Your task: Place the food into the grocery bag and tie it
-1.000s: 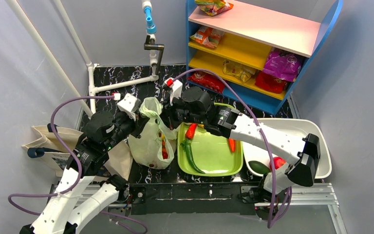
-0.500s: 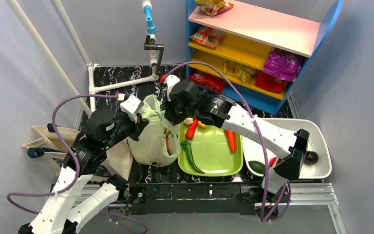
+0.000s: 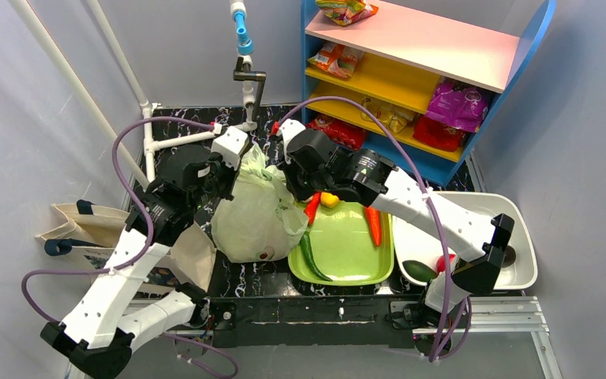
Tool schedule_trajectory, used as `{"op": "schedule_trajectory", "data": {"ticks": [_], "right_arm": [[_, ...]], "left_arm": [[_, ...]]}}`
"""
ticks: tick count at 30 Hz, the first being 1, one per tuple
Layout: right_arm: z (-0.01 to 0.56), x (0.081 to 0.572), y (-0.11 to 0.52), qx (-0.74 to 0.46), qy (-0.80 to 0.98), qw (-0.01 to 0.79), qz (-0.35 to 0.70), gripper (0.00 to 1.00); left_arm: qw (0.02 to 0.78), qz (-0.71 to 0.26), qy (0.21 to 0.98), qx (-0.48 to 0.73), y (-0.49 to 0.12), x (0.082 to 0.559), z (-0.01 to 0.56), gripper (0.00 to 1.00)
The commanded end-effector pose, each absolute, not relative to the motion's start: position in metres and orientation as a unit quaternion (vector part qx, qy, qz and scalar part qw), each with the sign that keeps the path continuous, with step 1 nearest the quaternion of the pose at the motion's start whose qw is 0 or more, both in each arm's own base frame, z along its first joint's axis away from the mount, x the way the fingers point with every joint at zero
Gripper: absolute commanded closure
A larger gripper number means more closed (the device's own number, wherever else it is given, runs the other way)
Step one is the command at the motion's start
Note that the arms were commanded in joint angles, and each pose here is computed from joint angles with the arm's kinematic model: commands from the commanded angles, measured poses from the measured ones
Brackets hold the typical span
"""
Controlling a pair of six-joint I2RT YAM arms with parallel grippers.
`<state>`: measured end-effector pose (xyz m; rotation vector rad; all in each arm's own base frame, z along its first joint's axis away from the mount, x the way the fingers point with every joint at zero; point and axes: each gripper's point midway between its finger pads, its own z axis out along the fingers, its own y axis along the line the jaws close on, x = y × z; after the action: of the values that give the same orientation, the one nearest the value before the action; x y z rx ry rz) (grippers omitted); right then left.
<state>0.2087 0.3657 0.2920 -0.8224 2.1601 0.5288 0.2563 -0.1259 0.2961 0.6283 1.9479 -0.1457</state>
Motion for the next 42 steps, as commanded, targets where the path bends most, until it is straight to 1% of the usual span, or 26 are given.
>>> {"op": "schedule_trajectory", "data": {"ticks": [1, 8, 14, 23, 28, 35, 42], "right_arm": [[0.294, 0.209, 0.331, -0.323, 0.854, 0.376, 0.159, 0.99], [0.280, 0.199, 0.316, -0.337, 0.863, 0.350, 0.141, 0.99], [0.259, 0.192, 0.302, -0.350, 0.870, 0.325, 0.125, 0.99], [0.219, 0.179, 0.273, -0.352, 0.893, 0.261, 0.100, 0.99], [0.195, 0.168, 0.245, -0.341, 0.909, 0.223, 0.089, 0.99], [0.154, 0.139, 0.215, -0.330, 0.924, 0.161, 0.105, 0.99], [0.127, 0.118, 0.206, -0.336, 0.927, 0.115, 0.116, 0.99]], "left_arm": [[0.560, -0.007, 0.795, 0.234, -0.110, 0.276, 0.326, 1.00], [0.566, 0.019, 0.791, 0.234, -0.107, 0.295, 0.329, 1.00], [0.563, 0.043, 0.798, 0.212, -0.092, 0.309, 0.322, 1.00], [0.540, 0.053, 0.826, 0.153, -0.057, 0.317, 0.281, 1.00], [0.528, 0.065, 0.838, 0.120, -0.035, 0.320, 0.259, 1.00], [0.513, 0.082, 0.850, 0.088, -0.006, 0.321, 0.231, 1.00], [0.497, 0.089, 0.861, 0.060, 0.003, 0.320, 0.207, 1.00]]}}
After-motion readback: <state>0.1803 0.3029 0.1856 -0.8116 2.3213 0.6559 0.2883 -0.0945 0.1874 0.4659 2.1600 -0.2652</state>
